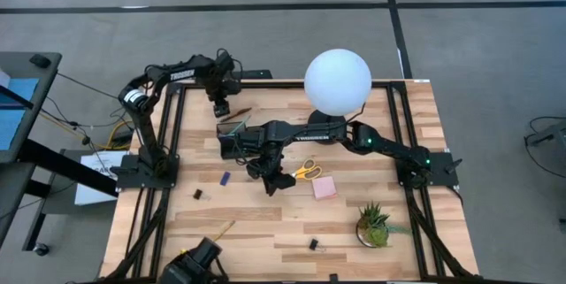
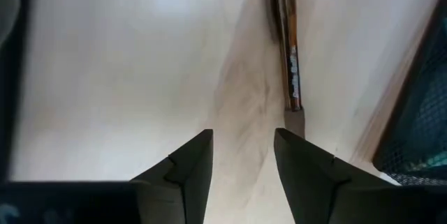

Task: Pick and place office supplies into organizer
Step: Put the brown pen into the black desk organizer

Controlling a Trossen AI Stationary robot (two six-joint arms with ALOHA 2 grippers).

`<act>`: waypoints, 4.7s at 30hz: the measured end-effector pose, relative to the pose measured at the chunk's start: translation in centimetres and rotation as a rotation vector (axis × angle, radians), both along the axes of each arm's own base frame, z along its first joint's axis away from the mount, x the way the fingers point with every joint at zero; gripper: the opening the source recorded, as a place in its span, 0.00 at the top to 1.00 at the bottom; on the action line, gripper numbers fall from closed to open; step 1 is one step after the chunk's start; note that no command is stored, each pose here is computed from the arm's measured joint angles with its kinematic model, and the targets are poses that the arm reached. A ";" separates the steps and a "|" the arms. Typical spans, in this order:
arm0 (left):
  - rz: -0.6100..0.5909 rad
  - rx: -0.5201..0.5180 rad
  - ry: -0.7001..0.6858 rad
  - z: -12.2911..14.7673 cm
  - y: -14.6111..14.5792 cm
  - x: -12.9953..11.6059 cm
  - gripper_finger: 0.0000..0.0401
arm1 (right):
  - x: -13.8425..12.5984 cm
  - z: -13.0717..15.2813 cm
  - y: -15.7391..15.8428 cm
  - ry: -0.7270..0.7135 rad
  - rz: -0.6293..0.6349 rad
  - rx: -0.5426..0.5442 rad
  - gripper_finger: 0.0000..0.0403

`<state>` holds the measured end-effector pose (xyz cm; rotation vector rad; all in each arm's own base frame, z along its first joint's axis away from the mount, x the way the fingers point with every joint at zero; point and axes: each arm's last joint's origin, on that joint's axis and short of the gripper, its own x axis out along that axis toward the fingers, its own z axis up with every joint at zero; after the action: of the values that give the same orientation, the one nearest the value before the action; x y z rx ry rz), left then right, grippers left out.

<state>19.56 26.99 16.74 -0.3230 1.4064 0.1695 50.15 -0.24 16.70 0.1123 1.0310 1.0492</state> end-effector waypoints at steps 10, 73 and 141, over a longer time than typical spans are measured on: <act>-0.003 -0.003 0.156 0.4 -0.4 -0.9 0.67 | 0.0 0.0 -0.3 0.000 -0.006 0.000 0.84; 0.051 0.087 0.146 -3.6 -3.3 1.4 0.70 | -0.2 0.0 -0.2 -0.003 0.019 -0.002 0.84; 0.323 0.626 -0.851 2.8 -26.0 -3.1 0.97 | -13.9 28.1 1.2 -0.815 0.186 0.062 0.84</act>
<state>16.46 1.02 19.56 -0.0690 0.4090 0.6396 36.24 0.98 44.81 -0.3465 0.2697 1.1466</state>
